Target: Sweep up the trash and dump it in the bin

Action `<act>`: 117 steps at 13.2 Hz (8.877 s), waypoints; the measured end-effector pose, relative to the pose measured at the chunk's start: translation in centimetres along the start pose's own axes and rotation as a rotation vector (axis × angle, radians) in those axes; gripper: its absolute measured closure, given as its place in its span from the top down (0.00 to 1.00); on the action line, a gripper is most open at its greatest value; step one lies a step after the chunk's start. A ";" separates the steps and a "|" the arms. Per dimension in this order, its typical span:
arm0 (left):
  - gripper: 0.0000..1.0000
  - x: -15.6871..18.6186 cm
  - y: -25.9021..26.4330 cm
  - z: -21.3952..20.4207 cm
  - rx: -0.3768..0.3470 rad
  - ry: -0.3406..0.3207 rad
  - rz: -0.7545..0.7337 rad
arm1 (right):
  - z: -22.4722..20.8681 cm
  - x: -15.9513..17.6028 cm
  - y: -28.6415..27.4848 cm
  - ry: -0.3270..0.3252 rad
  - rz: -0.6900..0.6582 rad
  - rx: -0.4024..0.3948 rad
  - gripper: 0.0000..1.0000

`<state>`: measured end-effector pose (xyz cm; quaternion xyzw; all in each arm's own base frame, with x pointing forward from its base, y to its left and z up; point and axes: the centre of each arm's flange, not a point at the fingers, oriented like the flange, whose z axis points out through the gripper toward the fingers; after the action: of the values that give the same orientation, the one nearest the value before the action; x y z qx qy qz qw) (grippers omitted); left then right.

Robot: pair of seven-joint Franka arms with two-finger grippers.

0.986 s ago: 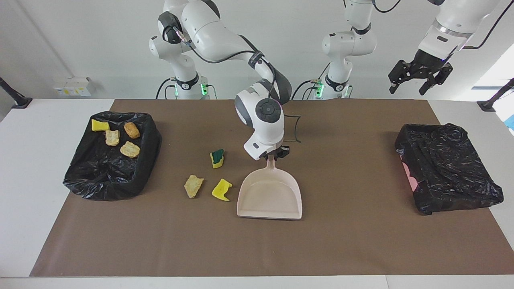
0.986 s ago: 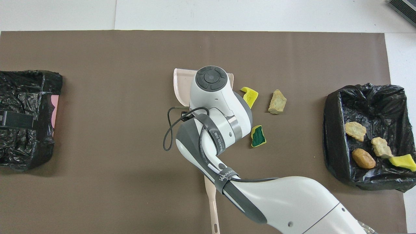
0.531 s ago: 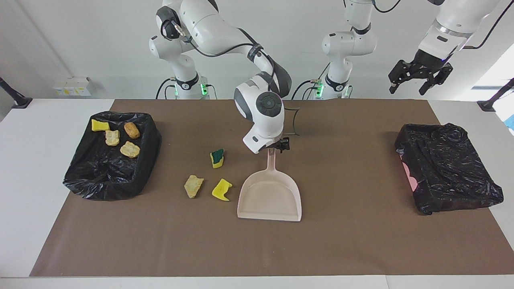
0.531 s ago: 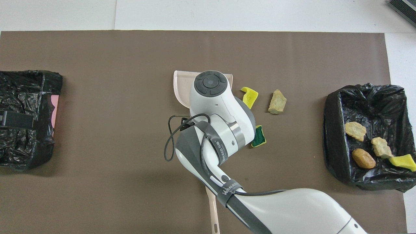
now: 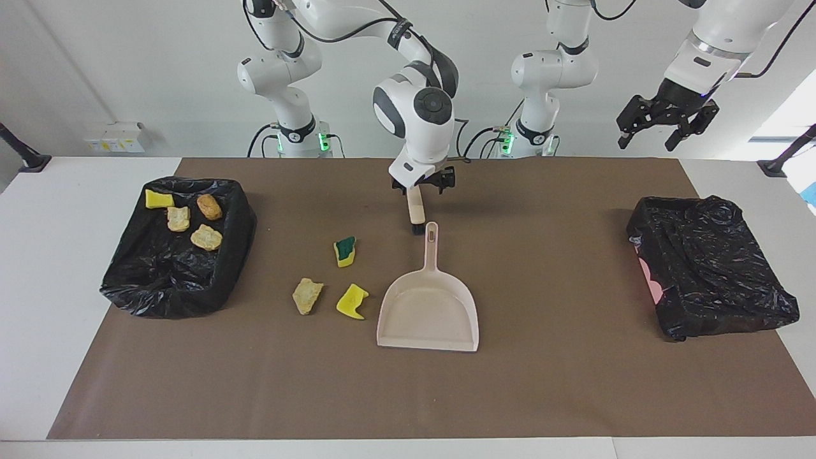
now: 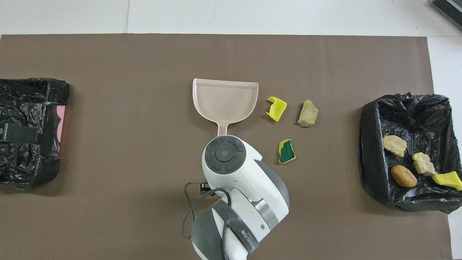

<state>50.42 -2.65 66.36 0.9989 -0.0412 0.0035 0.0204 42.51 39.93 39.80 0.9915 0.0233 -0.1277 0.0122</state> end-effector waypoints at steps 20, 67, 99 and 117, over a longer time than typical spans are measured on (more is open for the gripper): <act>1.00 0.0 1.0 0.0 0.002 -0.001 0.020 | 9.3 -9.1 2.4 -0.037 -0.006 0.036 0.26; 0.32 3.4 34.2 29.0 -0.040 0.047 0.300 | 3.7 9.7 27.8 -0.003 -0.197 -0.100 0.26; 0.32 -1.3 22.7 29.8 -0.018 -0.095 1.150 | 7.1 1.4 9.3 -0.055 -0.199 0.198 0.26; 0.32 -1.1 22.6 29.9 -0.015 -0.077 1.035 | 0.6 17.6 24.1 0.103 -0.222 -0.200 0.26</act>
<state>47.63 -26.29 37.44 0.8470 -0.5306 -0.0238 0.0218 60.57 16.56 35.23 0.9819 0.1458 -0.0744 0.0953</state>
